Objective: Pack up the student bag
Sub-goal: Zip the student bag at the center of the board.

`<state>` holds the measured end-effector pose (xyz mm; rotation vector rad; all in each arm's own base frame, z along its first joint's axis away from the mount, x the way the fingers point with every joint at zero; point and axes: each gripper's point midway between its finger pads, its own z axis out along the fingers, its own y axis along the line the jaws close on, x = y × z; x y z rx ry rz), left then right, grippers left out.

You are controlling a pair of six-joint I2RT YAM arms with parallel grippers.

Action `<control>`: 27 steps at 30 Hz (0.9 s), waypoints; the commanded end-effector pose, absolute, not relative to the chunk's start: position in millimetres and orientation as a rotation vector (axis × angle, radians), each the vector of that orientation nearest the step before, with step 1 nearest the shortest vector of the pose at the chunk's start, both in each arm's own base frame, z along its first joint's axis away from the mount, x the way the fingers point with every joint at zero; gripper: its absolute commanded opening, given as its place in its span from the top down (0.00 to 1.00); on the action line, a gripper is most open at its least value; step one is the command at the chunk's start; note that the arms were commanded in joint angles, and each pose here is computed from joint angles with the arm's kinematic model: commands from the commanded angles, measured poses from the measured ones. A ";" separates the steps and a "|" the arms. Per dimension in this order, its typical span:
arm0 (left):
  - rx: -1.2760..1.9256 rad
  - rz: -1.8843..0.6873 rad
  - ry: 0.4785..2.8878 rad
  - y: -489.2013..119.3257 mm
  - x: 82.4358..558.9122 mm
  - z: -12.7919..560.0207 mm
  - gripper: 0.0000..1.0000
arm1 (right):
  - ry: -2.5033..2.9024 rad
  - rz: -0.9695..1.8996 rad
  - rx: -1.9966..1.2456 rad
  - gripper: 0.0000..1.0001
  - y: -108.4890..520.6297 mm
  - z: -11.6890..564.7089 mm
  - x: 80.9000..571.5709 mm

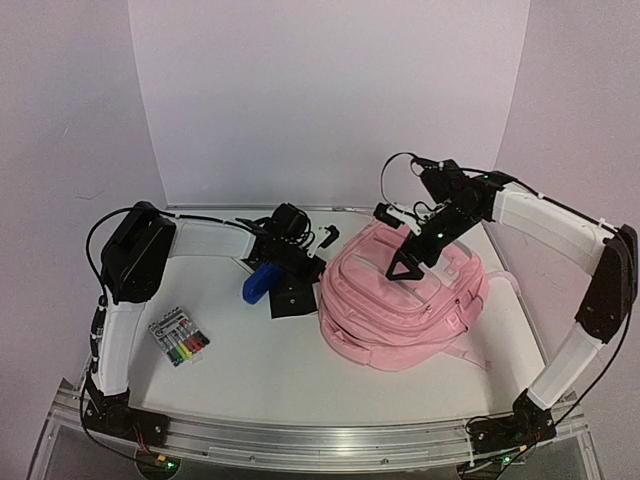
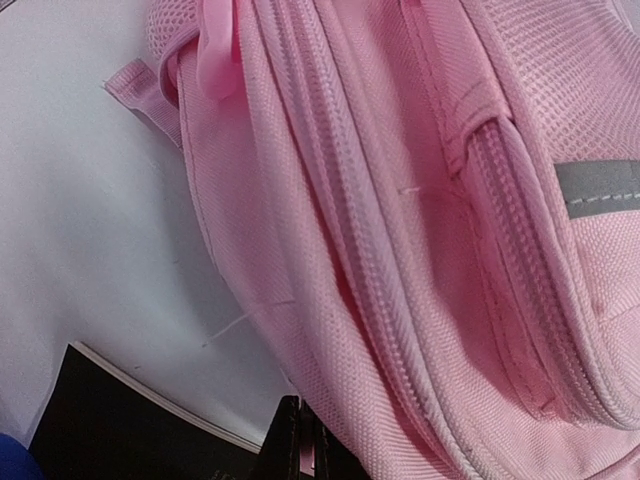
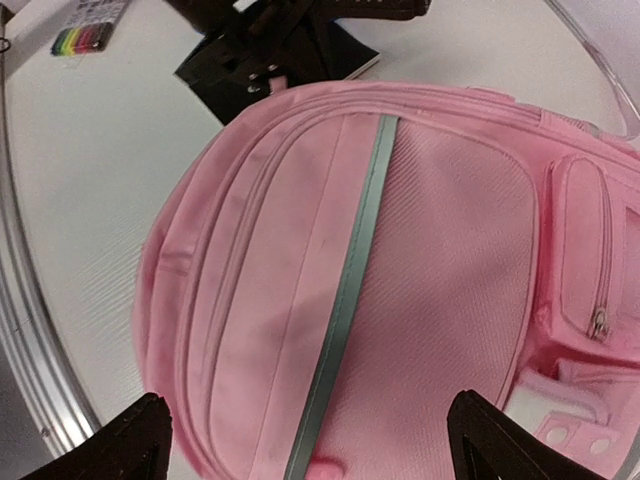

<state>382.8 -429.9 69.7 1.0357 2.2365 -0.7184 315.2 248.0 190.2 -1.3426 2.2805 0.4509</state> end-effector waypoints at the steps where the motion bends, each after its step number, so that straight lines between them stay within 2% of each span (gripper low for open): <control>1: 1.014 -0.808 2.166 -444.0 377.6 105.4 1.00 | 2.212 0.309 -1.268 0.02 281.3 190.5 344.5; 6: 0.997 -0.830 2.163 -446.2 377.7 110.2 1.00 | 2.254 0.166 -1.251 0.03 292.5 154.3 364.1; 14: 1.026 -0.814 2.171 -428.0 352.0 117.0 1.00 | 2.444 0.174 -1.066 0.14 268.9 108.4 404.4; 23: 1.264 -0.729 2.182 -440.5 269.9 96.2 1.00 | 2.505 0.191 -0.930 0.18 256.8 98.7 431.9; 27: 1.269 -0.760 2.200 -458.6 243.7 88.8 1.00 | 2.512 0.185 -0.900 0.18 256.8 97.4 438.2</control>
